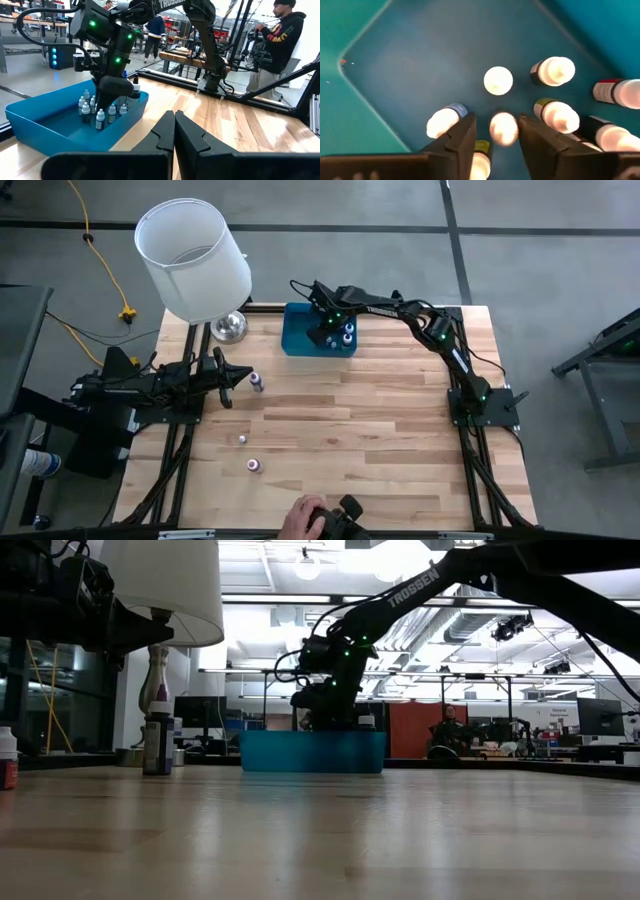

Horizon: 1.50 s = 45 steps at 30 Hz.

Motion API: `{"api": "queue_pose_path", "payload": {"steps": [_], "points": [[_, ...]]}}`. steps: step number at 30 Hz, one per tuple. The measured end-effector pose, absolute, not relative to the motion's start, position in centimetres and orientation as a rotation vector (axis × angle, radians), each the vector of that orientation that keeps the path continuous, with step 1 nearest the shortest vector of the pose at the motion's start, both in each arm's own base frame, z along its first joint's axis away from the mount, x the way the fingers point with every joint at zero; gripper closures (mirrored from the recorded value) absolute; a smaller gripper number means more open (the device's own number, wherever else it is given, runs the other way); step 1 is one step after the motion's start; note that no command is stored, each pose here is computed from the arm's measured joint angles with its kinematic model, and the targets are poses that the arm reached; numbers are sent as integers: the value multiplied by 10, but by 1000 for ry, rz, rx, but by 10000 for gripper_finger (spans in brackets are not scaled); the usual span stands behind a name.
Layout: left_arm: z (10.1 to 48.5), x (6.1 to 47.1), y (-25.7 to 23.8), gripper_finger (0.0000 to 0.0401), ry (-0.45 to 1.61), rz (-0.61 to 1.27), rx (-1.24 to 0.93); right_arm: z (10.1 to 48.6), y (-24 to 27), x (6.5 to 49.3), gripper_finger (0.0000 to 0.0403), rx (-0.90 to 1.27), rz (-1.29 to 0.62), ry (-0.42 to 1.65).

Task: Pick & Place food coloring
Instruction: Put the small black food coloring bottle into the blue bin, then put the violet food coloring bottle into the blue bin

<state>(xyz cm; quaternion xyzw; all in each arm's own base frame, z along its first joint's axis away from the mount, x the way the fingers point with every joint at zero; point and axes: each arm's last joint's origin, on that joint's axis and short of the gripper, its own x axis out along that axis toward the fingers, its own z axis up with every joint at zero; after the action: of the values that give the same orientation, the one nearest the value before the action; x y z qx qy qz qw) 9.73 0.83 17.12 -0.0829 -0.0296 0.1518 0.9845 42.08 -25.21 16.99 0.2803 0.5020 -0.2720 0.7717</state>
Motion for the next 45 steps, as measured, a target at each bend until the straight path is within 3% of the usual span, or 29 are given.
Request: {"api": "queue_pose_path", "payload": {"steps": [6, 15, 27, 38, 45], "points": [[171, 97, 8, 401, -59, 305, -167, 174, -252, 420, 231, 594, -572, 1085], [171, 97, 8, 401, -59, 305, -167, 201, -249, 416, 226, 574, -565, 1034], [171, 97, 8, 401, -59, 305, -167, 277, -231, 400, 226, 456, -486, 891], [171, 97, 8, 401, -60, 305, -167, 340, -192, 391, 226, 243, -189, 743], [171, 97, 8, 401, -59, 305, -167, 339, -165, 400, 226, 108, 83, 721]]}}
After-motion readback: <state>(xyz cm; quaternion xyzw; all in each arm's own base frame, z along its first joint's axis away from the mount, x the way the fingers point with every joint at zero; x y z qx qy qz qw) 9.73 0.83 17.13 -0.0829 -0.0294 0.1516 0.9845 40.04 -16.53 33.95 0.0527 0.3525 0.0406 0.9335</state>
